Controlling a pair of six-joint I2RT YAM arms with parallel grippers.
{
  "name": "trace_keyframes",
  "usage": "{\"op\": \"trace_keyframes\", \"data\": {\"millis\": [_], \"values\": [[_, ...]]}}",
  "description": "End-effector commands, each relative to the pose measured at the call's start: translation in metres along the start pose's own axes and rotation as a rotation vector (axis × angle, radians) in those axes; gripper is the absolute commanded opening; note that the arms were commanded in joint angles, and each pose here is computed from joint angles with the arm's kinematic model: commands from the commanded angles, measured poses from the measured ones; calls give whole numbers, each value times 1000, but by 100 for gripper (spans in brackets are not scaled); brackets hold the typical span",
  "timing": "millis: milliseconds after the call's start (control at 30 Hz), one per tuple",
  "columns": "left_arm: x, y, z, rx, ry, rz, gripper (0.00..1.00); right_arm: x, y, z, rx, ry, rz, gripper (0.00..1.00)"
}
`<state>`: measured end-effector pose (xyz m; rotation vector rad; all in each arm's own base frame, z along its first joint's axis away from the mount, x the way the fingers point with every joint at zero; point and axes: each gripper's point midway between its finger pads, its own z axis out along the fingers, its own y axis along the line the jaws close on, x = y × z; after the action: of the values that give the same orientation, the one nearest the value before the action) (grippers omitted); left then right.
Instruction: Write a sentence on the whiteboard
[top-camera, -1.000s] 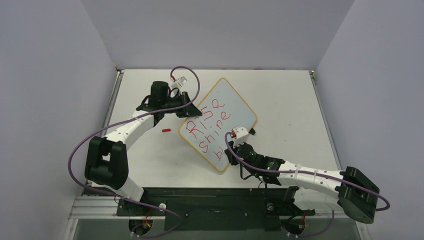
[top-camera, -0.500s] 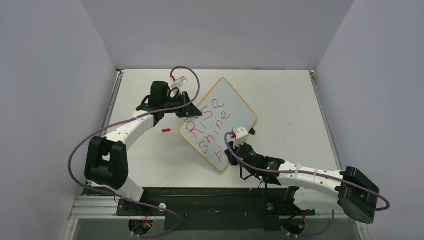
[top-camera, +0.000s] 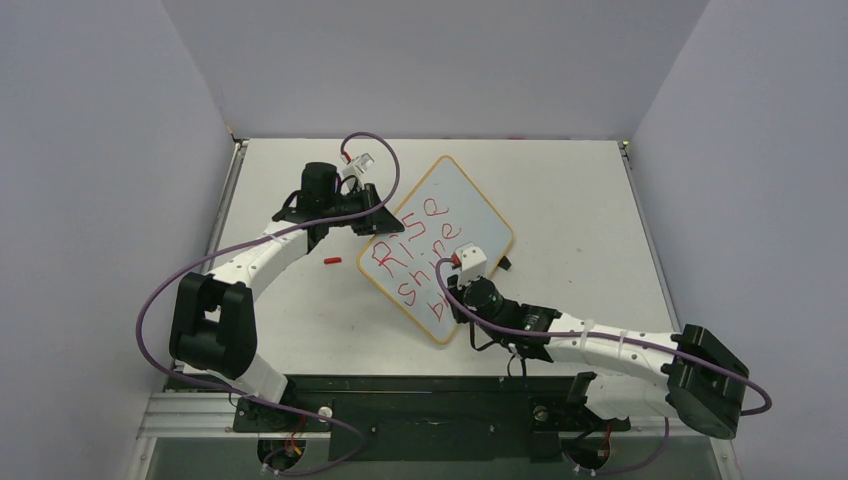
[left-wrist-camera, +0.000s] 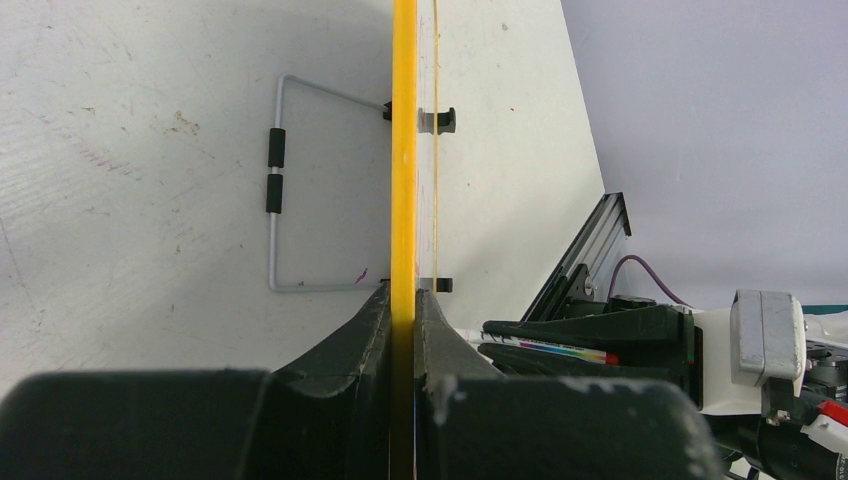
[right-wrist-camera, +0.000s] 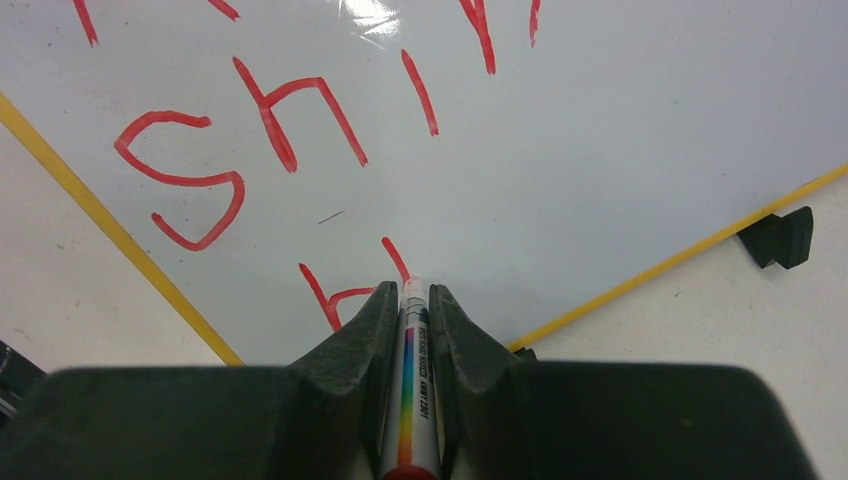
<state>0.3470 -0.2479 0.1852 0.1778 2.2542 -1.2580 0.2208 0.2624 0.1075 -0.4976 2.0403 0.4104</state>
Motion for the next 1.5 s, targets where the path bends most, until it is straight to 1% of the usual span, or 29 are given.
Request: {"op": "trace_keyframes", "data": {"millis": [0, 567, 867, 900, 933, 1000, 1467], "values": [[-23, -9, -5, 9, -84, 96, 0, -17, 7, 5, -13, -27, 2, 0], [-22, -8, -4, 9, -80, 95, 0, -35, -1, 15, 19, -36, -2, 0], [-21, -7, -4, 7, -79, 92, 0, -51, -6, 4, 33, -67, 1, 0], [28, 28, 1, -45, 10, 3, 0, -53, -7, 2, 37, -72, 3, 0], [-10, 2, -2, -6, -58, 71, 0, -54, -8, 1, 39, -75, 3, 0], [-20, -7, -4, 8, -78, 91, 0, -55, -10, 0, 46, -81, 3, 0], [-22, -9, -5, 11, -82, 95, 0, -49, -14, 8, 64, -64, 2, 0]]}}
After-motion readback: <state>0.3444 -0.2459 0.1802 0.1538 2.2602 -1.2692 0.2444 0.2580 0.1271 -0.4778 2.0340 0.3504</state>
